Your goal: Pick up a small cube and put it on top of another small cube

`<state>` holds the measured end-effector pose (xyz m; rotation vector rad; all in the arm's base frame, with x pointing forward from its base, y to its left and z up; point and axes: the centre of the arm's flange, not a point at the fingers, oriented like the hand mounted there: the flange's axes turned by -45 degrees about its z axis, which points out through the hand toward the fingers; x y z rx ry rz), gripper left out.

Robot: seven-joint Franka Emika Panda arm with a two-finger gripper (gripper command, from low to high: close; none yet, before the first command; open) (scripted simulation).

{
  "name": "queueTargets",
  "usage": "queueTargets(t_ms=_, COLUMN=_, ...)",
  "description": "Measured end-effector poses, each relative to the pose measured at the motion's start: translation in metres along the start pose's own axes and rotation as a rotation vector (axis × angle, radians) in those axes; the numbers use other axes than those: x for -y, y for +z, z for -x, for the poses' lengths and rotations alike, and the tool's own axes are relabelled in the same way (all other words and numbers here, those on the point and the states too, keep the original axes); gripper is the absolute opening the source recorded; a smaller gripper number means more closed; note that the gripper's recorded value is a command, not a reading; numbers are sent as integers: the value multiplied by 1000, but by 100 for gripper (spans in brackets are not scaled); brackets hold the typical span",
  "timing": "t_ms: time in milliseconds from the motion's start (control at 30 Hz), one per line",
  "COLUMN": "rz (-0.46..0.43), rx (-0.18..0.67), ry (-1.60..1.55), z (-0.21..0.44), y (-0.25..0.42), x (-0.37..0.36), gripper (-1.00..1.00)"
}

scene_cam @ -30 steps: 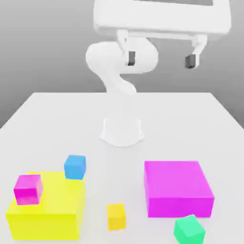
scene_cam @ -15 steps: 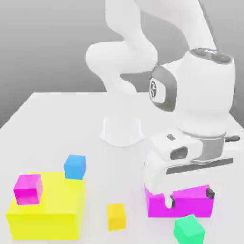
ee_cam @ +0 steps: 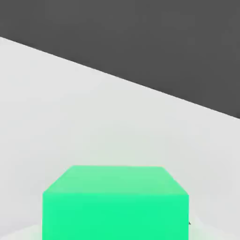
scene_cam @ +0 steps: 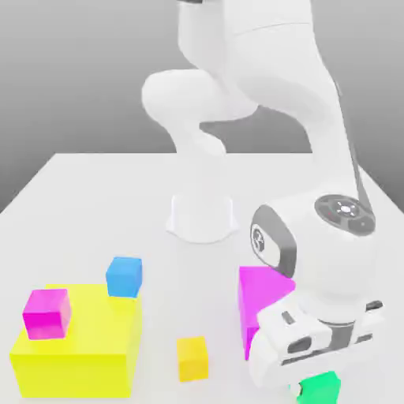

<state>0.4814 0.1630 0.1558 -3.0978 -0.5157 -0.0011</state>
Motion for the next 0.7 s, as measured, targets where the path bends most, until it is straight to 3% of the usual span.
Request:
queueTargets(t_ms=100, rz=7, rx=2, ry=19, z=1, y=-38, x=-13, gripper=-100)
queueTargets(t_ms=300, rz=37, rx=13, ry=255, z=34, y=-97, x=-159, gripper=-100)
queueTargets(t_ms=467, rz=17, rx=9, ry=566, z=131, y=-147, x=-308, gripper=-100)
queueTargets(t_ms=567, rz=1, rx=1, ry=692, z=184, y=-133, x=-364, gripper=-100)
queueTargets(t_ms=600, rz=0, rx=0, ry=656, z=172, y=-125, x=-353, gripper=100)
queueTargets(t_ms=700, rz=0, rx=0, ry=657, z=173, y=-125, x=-353, gripper=100)
